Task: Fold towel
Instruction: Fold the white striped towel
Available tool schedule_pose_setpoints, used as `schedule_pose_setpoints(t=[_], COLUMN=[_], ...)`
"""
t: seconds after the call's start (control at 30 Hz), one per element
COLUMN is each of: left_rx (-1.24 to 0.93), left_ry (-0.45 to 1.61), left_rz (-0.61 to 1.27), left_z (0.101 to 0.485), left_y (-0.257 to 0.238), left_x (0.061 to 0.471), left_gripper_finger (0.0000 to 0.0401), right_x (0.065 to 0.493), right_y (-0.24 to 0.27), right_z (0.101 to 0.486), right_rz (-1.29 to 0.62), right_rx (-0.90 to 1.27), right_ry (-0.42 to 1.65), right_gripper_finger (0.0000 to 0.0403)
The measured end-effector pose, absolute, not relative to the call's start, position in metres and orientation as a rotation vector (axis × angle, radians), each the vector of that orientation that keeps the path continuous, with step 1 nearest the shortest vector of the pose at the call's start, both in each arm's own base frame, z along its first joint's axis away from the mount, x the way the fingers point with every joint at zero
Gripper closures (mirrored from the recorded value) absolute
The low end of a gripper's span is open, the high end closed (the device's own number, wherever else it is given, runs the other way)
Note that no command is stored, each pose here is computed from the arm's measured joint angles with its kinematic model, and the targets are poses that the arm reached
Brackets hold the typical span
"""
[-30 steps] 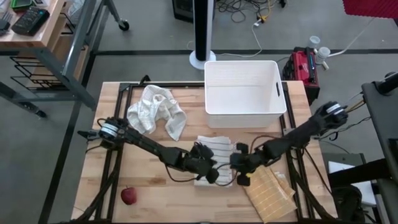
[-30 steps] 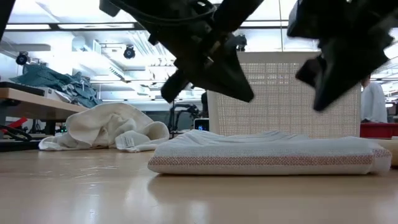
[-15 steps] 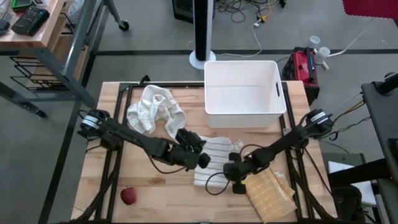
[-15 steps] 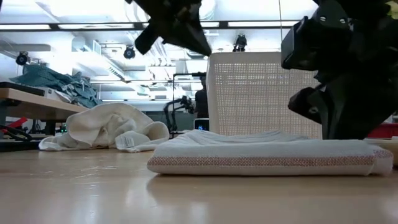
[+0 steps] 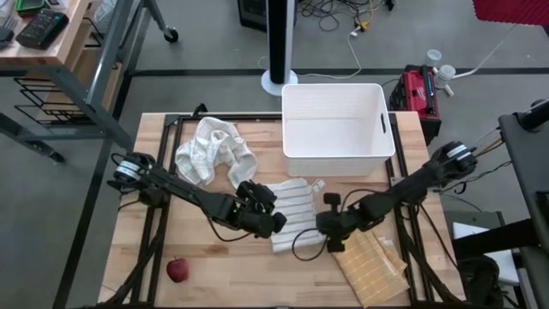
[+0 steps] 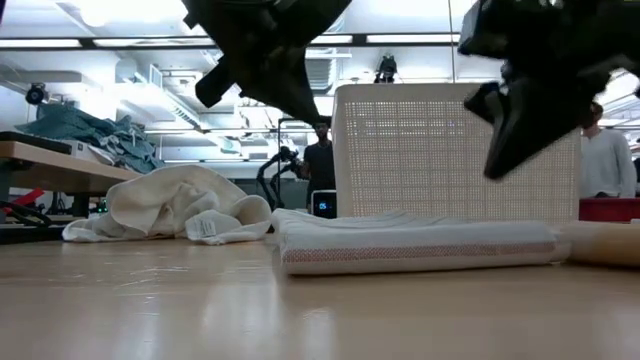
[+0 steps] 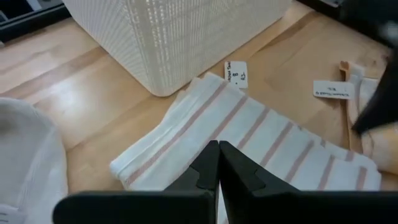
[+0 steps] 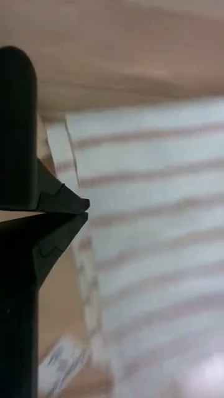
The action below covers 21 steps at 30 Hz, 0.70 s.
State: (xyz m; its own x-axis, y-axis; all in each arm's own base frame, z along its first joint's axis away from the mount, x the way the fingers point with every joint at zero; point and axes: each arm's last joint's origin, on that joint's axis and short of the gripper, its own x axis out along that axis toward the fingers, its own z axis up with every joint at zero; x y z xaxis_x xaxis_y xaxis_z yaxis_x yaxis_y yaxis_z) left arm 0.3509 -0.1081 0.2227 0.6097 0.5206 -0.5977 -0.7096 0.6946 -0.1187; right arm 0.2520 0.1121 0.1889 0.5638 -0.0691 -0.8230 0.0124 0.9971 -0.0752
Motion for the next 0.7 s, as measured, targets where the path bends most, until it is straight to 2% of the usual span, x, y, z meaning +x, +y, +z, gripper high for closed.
schedule_pose_setpoints(t=[0.13, 0.27, 0.47, 0.7], left_rx=[-0.320, -0.325, -0.454, -0.532], left_ry=[0.607, 0.620, 0.568, 0.582], left_rz=[0.699, 0.678, 0.623, 0.617], left_z=[0.214, 0.187, 0.155, 0.137], left_y=[-0.109, -0.103, -0.085, -0.073], left_x=[0.348, 0.341, 0.336, 0.328], left_gripper_finger=[0.0401, 0.0401, 0.0401, 0.0401], right_x=[0.242, 0.245, 0.257, 0.269], right_y=[0.103, 0.091, 0.071, 0.057], right_z=[0.205, 0.209, 0.191, 0.168], right_rz=[-0.122, -0.180, -0.296, -0.335], right_rx=[0.017, 0.072, 0.122, 0.200], right_ry=[0.944, 0.932, 1.001, 1.094], right_gripper_finger=[0.0403, 0.0403, 0.0403, 0.0403])
